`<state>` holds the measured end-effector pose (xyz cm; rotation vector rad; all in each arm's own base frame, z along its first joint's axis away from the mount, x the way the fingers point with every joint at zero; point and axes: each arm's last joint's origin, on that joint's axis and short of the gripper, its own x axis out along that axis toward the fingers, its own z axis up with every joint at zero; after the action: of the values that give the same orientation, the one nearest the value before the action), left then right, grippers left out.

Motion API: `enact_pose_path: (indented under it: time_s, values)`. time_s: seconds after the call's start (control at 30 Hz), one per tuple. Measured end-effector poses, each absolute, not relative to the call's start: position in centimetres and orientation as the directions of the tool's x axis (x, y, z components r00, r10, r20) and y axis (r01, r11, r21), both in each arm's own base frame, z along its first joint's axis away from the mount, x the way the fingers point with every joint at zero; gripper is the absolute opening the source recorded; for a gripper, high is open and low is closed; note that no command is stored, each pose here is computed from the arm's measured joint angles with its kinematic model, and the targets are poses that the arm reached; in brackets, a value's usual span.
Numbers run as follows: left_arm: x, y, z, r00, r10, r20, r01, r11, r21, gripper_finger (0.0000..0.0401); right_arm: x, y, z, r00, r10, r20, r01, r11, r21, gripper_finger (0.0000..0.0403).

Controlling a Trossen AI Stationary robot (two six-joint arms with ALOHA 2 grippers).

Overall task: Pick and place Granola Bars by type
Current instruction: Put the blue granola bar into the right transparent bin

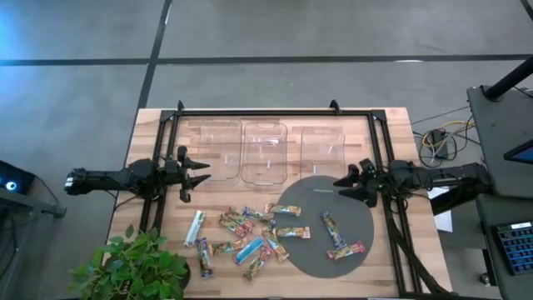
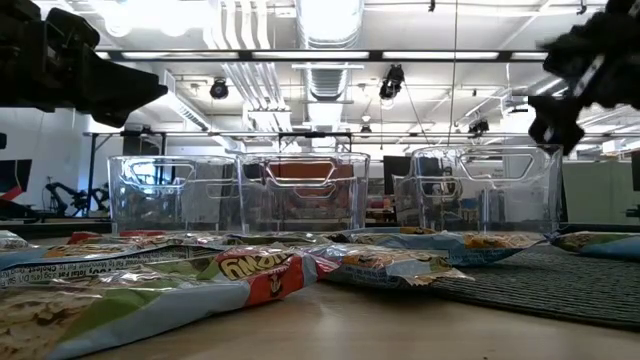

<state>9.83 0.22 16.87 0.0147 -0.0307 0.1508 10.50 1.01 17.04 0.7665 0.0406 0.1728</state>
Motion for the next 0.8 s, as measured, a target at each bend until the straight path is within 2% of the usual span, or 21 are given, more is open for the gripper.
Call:
enact_pose_path:
  time_s: [0.2, 0.33, 0.43, 0.5, 0.53, 0.63, 0.73, 0.8]
  values:
    - [9.8, 0.2, 16.9, 0.988, 0.15, 0.032, -0.15, 0.989, 0.012, 0.0147, 10.1, 0.9, 20.0, 0.936, 0.13, 0.327, -0.347, 0.495, 0.796, 0.0244]
    - [9.8, 0.2, 16.9, 0.988, 0.15, 0.032, -0.15, 0.989, 0.012, 0.0147, 9.2, 0.7, 21.8, 0.849, 0.078, 0.522, -0.509, 0.384, 0.771, 0.0244]
    - [9.8, 0.2, 16.9, 0.988, 0.15, 0.032, -0.15, 0.989, 0.012, 0.0147, 9.1, 1.0, 22.7, 0.817, 0.139, 0.56, -0.57, 0.347, 0.745, 0.0244]
    - [9.8, 0.2, 16.9, 0.988, 0.15, 0.032, -0.151, 0.988, 0.012, 0.0147, 9.7, 1.4, 23.4, 0.855, 0.215, 0.471, -0.518, 0.335, 0.787, 0.0244]
    - [9.8, 0.2, 16.9, 0.988, 0.15, 0.032, -0.15, 0.989, 0.012, 0.0147, 10.1, 1.7, 23.7, 0.89, 0.249, 0.382, -0.449, 0.341, 0.826, 0.0244]
    - [9.8, 0.2, 16.9, 0.988, 0.15, 0.032, -0.151, 0.989, 0.012, 0.0147, 11.2, 2.4, 23.5, 0.949, 0.307, -0.069, -0.061, 0.396, 0.916, 0.0244]
    - [9.8, 0.2, 16.9, 0.988, 0.15, 0.032, -0.151, 0.989, 0.012, 0.0147, 10.8, 3.0, 22.9, 0.795, 0.328, -0.511, 0.326, 0.479, 0.815, 0.0244]
    - [9.8, 0.2, 16.9, 0.988, 0.15, 0.032, -0.15, 0.989, 0.012, 0.0147, 10.6, 3.4, 23.3, 0.669, 0.329, -0.666, 0.47, 0.507, 0.722, 0.0244]
